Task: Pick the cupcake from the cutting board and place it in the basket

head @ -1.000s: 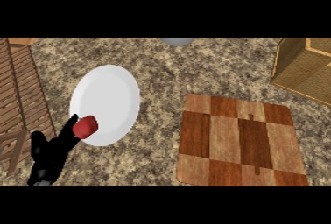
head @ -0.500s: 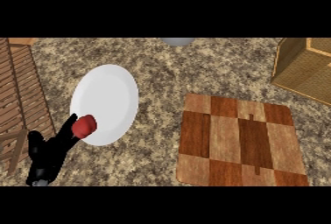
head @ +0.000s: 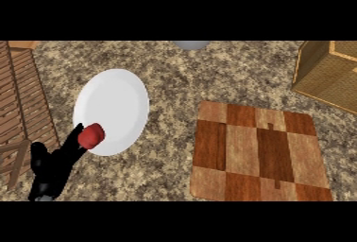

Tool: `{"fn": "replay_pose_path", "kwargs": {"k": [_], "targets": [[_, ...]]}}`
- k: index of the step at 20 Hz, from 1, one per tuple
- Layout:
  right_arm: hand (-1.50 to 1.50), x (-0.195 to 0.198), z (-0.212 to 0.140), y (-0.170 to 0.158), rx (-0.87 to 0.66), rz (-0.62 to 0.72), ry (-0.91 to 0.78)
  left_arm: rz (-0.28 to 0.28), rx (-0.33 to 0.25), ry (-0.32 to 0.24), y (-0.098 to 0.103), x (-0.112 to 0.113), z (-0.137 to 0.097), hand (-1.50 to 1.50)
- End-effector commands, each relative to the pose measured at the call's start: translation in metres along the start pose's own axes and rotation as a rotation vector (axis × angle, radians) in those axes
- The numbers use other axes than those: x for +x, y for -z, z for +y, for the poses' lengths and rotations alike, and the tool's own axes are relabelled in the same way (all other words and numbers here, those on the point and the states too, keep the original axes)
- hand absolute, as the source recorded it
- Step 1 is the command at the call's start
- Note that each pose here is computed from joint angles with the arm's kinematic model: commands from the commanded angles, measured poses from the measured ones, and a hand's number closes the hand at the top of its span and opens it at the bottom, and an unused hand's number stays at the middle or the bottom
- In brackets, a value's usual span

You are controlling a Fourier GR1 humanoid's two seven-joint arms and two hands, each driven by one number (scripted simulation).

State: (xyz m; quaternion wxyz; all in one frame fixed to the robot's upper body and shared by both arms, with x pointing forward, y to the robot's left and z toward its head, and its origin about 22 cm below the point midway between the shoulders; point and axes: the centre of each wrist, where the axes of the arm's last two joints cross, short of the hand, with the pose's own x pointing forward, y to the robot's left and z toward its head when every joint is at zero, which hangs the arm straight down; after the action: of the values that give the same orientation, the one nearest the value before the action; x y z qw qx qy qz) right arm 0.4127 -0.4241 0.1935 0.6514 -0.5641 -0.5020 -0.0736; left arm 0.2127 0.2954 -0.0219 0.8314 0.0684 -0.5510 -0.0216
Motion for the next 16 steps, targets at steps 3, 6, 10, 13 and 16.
{"fn": "replay_pose_path", "kwargs": {"k": [3, 6, 10, 13, 16], "targets": [[-1.5, 0.0, -0.015, 0.012, -0.033, -0.05, -0.058, 0.133, -0.023, -0.004, 0.0, -0.019, -0.016, 0.0], [-1.5, -0.018, -0.008, 0.01, -0.041, -0.06, -0.022, 0.136, 0.008, 0.011, 0.002, -0.025, -0.013, 0.0], [-1.5, -0.013, -0.023, 0.014, -0.096, -0.059, 0.086, 0.15, -0.003, 0.012, 0.002, -0.009, -0.004, 0.0], [-1.5, -0.024, -0.045, 0.026, -0.131, -0.011, 0.132, 0.142, 0.013, 0.007, 0.01, -0.015, -0.008, 0.0], [-1.5, -0.019, -0.075, 0.035, -0.158, 0.039, 0.167, 0.158, 0.019, 0.011, -0.005, -0.028, -0.01, 0.0]]}}
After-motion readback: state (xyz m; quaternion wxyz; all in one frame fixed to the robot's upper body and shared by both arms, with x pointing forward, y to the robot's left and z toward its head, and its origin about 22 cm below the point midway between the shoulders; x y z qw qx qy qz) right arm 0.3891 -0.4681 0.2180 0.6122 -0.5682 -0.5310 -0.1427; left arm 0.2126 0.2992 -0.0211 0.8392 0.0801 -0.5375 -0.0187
